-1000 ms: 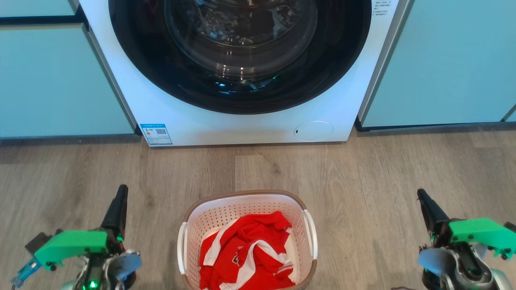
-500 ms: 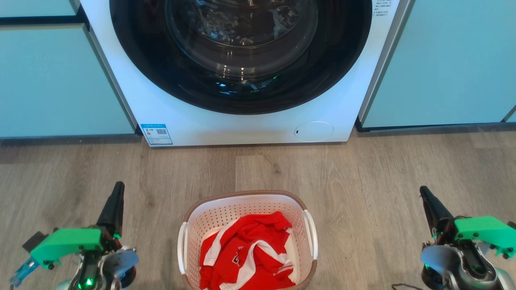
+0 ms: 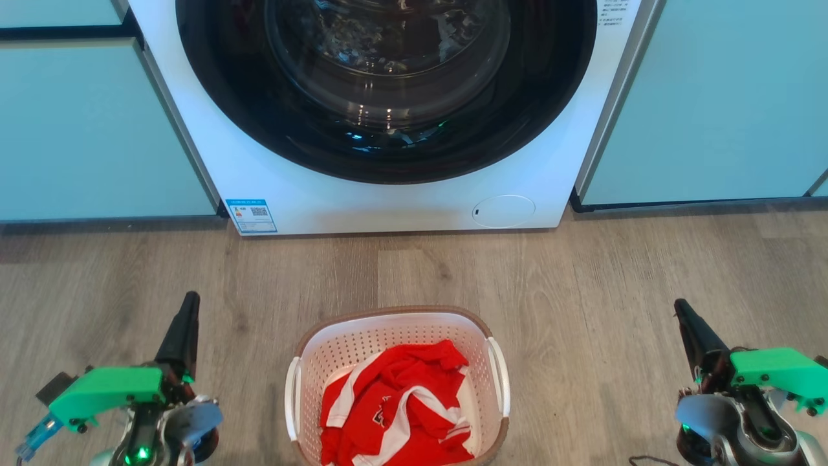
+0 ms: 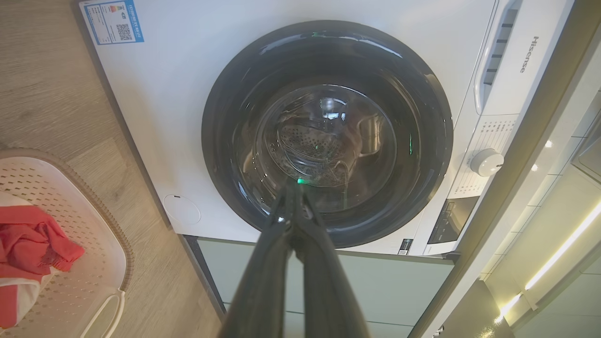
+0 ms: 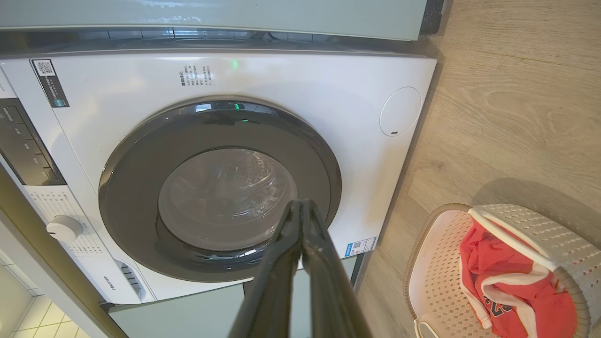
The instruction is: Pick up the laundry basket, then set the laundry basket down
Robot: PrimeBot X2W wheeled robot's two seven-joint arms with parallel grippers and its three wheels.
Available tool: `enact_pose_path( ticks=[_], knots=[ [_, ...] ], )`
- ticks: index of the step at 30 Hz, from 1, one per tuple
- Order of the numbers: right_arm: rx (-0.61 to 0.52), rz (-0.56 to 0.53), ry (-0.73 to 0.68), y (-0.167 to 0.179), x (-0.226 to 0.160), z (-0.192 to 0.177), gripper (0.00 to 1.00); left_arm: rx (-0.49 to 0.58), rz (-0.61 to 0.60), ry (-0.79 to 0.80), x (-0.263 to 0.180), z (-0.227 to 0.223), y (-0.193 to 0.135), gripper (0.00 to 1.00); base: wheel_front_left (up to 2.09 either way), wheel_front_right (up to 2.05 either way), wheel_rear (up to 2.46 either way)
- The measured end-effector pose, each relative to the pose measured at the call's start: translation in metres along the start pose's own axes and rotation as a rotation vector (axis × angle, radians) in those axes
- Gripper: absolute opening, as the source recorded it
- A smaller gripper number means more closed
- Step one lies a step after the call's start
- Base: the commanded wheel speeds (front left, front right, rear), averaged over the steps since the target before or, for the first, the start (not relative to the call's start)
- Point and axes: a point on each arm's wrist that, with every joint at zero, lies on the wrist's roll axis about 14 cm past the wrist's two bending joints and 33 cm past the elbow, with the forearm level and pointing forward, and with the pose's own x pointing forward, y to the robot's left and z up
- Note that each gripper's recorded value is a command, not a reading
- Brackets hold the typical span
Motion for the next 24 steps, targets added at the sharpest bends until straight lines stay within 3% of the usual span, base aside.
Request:
enact_pose_path(
  ticks=[24],
  knots=[
    [0.003, 0.0, 0.003, -0.0002, -0.0001, -0.0007, 0.0, -0.002, 0.0, 0.005, 0.0, -0.0005, 0.0, 0.0, 0.0, 0.0, 0.0]
  ],
)
